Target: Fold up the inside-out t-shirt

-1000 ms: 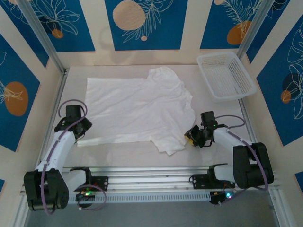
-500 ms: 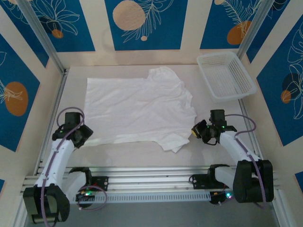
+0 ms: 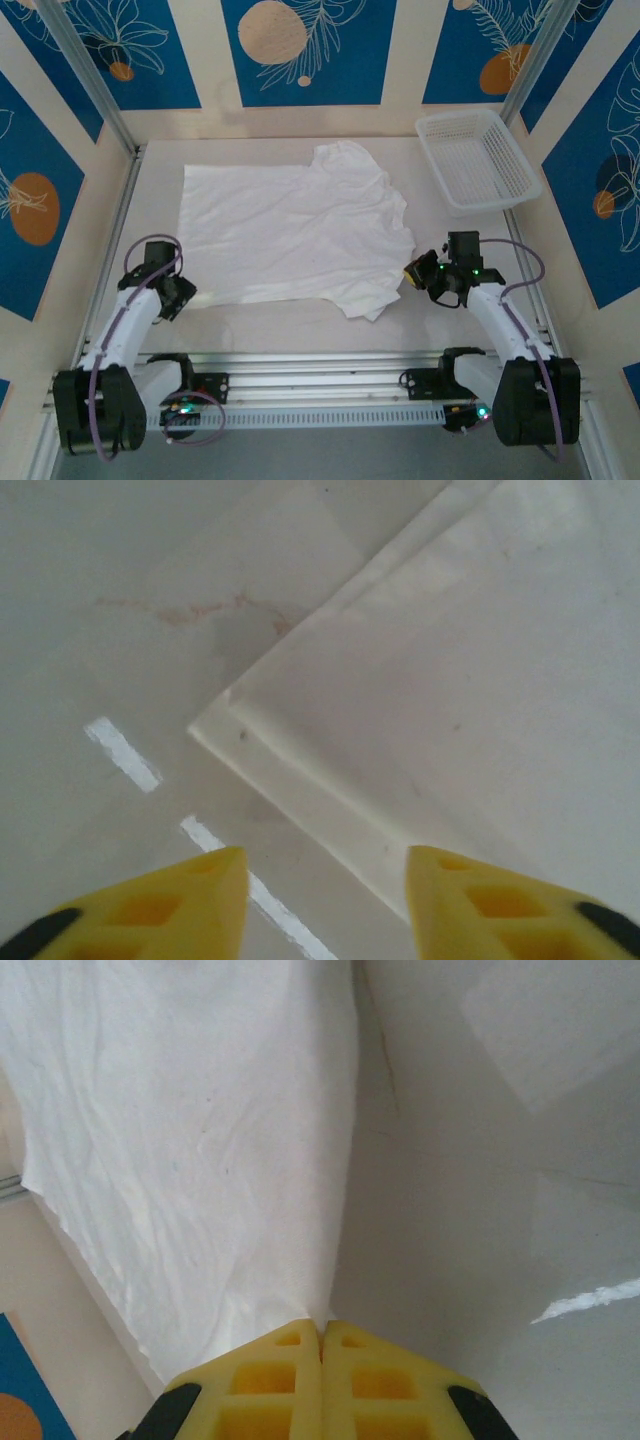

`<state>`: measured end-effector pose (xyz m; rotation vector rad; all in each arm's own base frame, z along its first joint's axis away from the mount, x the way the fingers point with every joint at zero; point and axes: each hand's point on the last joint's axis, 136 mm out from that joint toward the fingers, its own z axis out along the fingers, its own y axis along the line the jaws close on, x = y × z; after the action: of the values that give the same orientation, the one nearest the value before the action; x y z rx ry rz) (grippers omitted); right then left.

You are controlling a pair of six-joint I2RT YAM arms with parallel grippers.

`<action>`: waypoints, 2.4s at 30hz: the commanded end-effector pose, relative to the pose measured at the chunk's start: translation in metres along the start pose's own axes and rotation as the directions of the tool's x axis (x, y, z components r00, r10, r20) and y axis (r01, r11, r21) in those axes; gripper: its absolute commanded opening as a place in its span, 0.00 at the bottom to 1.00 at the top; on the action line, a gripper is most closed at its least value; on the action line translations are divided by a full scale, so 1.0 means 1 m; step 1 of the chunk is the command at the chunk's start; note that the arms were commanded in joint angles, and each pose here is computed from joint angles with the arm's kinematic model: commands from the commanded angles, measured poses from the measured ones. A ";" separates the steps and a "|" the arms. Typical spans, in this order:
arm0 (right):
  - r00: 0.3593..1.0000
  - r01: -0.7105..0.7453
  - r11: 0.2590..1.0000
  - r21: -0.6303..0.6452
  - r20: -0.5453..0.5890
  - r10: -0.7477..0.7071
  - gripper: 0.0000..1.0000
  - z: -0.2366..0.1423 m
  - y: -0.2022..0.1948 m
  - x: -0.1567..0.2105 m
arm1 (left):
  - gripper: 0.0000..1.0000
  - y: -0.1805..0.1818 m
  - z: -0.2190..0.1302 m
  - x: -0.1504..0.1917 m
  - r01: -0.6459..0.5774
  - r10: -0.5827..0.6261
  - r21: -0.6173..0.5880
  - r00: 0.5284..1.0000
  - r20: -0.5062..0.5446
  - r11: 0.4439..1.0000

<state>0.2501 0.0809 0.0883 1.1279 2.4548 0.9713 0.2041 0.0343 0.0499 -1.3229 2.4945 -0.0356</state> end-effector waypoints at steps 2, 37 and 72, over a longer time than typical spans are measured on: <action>0.999 0.044 0.998 -0.039 0.016 -0.043 0.00 -0.011 0.015 -0.002 | 0.37 -0.002 0.014 -0.019 0.061 -0.061 -0.012 0.998 0.036 0.998; 0.998 -0.059 0.986 0.157 0.015 0.058 0.00 -0.016 -0.074 0.021 | 0.00 0.034 0.034 -0.014 0.167 -0.169 -0.096 0.986 -0.012 0.981; 0.996 -0.008 1.000 0.022 0.092 0.006 0.00 0.011 0.030 -0.096 | 0.00 -0.102 0.019 -0.092 0.015 -0.012 0.219 1.000 -0.018 0.976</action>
<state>0.3181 0.0325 0.0865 1.2227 2.4333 0.8670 0.3275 0.0543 0.0703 -1.3066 2.4070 -0.3125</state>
